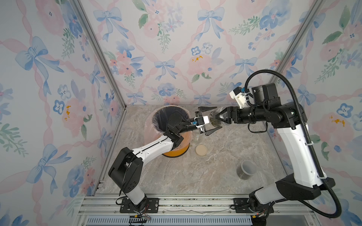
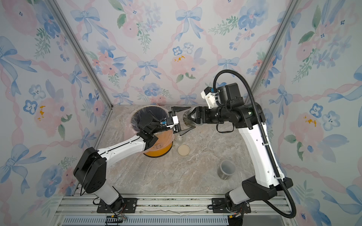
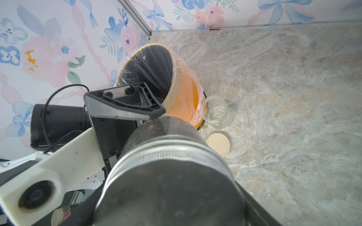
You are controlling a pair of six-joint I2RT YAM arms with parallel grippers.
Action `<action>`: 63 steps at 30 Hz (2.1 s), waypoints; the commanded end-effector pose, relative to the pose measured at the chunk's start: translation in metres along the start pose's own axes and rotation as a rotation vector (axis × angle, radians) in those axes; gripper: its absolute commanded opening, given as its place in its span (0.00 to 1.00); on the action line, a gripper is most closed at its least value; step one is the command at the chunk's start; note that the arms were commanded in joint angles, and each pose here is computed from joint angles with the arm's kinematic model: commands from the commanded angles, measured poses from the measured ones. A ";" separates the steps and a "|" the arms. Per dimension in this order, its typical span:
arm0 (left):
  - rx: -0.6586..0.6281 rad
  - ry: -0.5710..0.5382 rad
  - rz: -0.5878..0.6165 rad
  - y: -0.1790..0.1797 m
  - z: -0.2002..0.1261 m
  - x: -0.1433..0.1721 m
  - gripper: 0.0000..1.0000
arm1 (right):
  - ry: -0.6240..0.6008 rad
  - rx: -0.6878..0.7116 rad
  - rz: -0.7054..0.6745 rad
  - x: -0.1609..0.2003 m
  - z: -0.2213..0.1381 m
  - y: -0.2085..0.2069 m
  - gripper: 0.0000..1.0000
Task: Empty moldy tea leaves from jars
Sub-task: Pick up the jar from the center of the board.
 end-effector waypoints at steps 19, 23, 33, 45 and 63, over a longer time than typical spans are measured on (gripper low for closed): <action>0.025 -0.054 0.013 0.003 0.013 -0.009 0.66 | -0.020 -0.034 0.010 0.004 -0.004 0.001 0.91; 0.026 -0.052 0.011 0.002 0.014 -0.007 0.60 | -0.025 -0.030 0.007 0.004 -0.003 0.000 0.95; 0.007 -0.046 0.009 0.002 0.015 -0.007 0.54 | -0.048 -0.030 -0.006 0.006 -0.008 -0.002 0.96; -0.127 -0.017 -0.014 0.013 0.013 -0.011 0.54 | -0.122 -0.092 0.012 0.012 -0.024 -0.004 0.96; -0.427 0.154 0.029 0.016 -0.028 -0.028 0.53 | -0.233 -0.176 0.004 0.024 -0.027 -0.008 0.97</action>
Point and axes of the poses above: each gripper's point midway between its finger pads, its own z axis out along the fingers, its own y axis along the line the jaws close on, x = y × z, the point moved 9 cm from there along -z, back along the fingers, and after that the axes turned 1 degree about -z, right-handed, at the moved point
